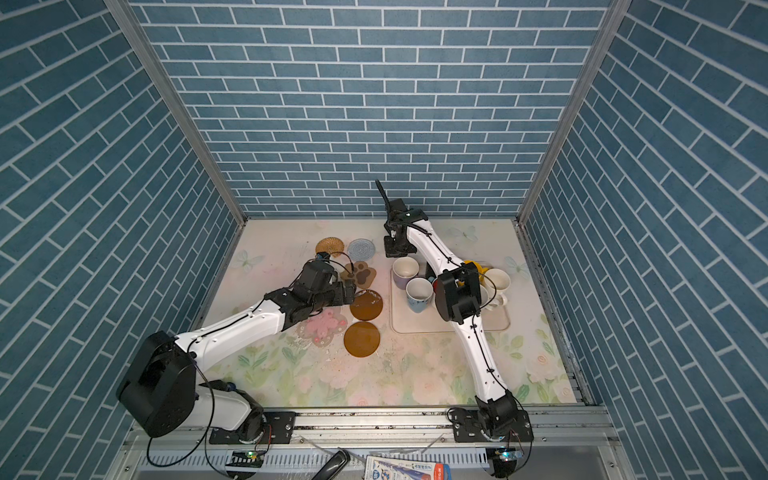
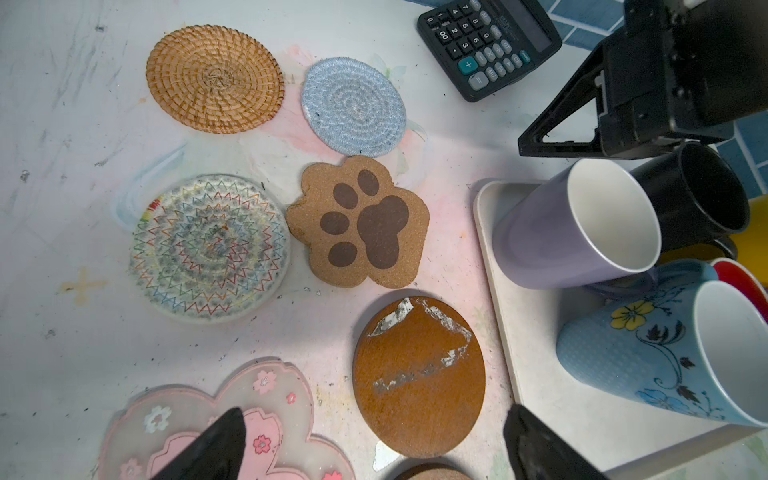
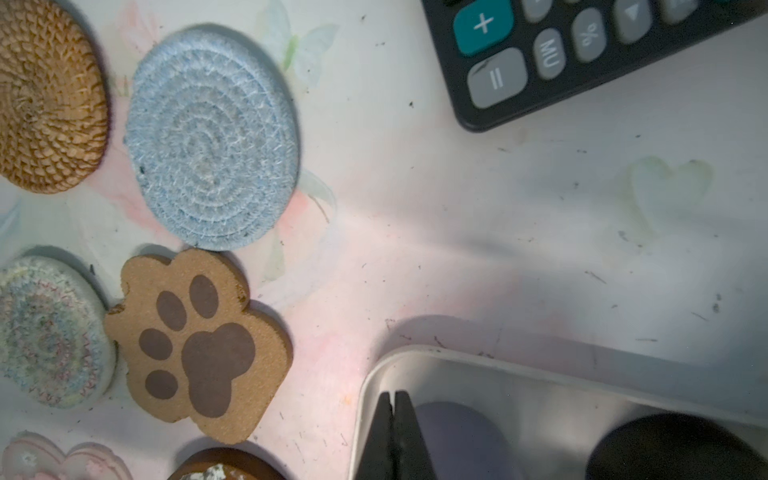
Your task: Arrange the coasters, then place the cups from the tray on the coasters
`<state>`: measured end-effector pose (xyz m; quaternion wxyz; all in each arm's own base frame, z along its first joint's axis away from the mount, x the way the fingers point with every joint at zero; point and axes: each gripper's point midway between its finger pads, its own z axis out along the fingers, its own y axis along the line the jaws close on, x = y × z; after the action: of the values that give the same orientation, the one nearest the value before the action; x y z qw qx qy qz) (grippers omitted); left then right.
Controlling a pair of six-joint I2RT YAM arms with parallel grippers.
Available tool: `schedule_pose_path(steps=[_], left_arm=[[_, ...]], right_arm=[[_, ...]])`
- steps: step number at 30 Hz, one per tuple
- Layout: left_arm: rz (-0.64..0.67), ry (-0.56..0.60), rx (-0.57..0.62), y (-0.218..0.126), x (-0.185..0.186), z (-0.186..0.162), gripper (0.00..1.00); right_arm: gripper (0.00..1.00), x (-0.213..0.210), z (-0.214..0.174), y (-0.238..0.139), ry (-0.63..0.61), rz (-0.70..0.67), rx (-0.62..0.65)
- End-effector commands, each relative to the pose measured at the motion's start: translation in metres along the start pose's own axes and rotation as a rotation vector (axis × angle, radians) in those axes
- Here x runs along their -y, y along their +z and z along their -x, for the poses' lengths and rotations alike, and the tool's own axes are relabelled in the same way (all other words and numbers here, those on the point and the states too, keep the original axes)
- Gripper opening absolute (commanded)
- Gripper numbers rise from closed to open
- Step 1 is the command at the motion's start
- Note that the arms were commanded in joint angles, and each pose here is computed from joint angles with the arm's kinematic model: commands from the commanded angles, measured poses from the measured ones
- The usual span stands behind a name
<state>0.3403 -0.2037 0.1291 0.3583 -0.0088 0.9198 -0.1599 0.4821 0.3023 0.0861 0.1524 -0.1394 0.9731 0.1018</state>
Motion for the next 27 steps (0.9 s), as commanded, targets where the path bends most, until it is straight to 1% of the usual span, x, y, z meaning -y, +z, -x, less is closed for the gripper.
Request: schedule_pose_path(steps=[1, 8, 12, 15, 18, 22, 27], left_arm=[[0.022, 0.009, 0.001, -0.003, -0.008, -0.003, 0.98], [0.018, 0.006, 0.000, -0.003, -0.008, -0.004, 0.98], [0.017, 0.004, -0.002, -0.002, -0.008, -0.004, 0.98], [0.011, 0.003, -0.001, -0.001, -0.006, -0.004, 0.98], [0.012, 0.004, -0.003, -0.001, -0.006, -0.005, 0.98], [0.014, 0.006, -0.002, -0.001, -0.007, -0.004, 0.98], [0.012, 0.006, -0.002, 0.000, -0.006, -0.004, 0.98]], right_arm=[[0.00, -0.017, -0.008, 0.001, -0.017, 0.017, -0.028], [0.00, -0.037, -0.019, -0.007, -0.056, 0.027, -0.039], [0.00, -0.033, -0.005, -0.034, -0.036, 0.023, 0.024], [0.00, -0.019, 0.011, -0.060, 0.001, -0.006, 0.092], [0.00, 0.007, 0.022, -0.079, 0.042, -0.071, 0.139], [0.00, 0.036, 0.021, -0.088, 0.107, -0.126, 0.136], [0.00, 0.055, 0.007, -0.095, 0.115, -0.204, 0.114]])
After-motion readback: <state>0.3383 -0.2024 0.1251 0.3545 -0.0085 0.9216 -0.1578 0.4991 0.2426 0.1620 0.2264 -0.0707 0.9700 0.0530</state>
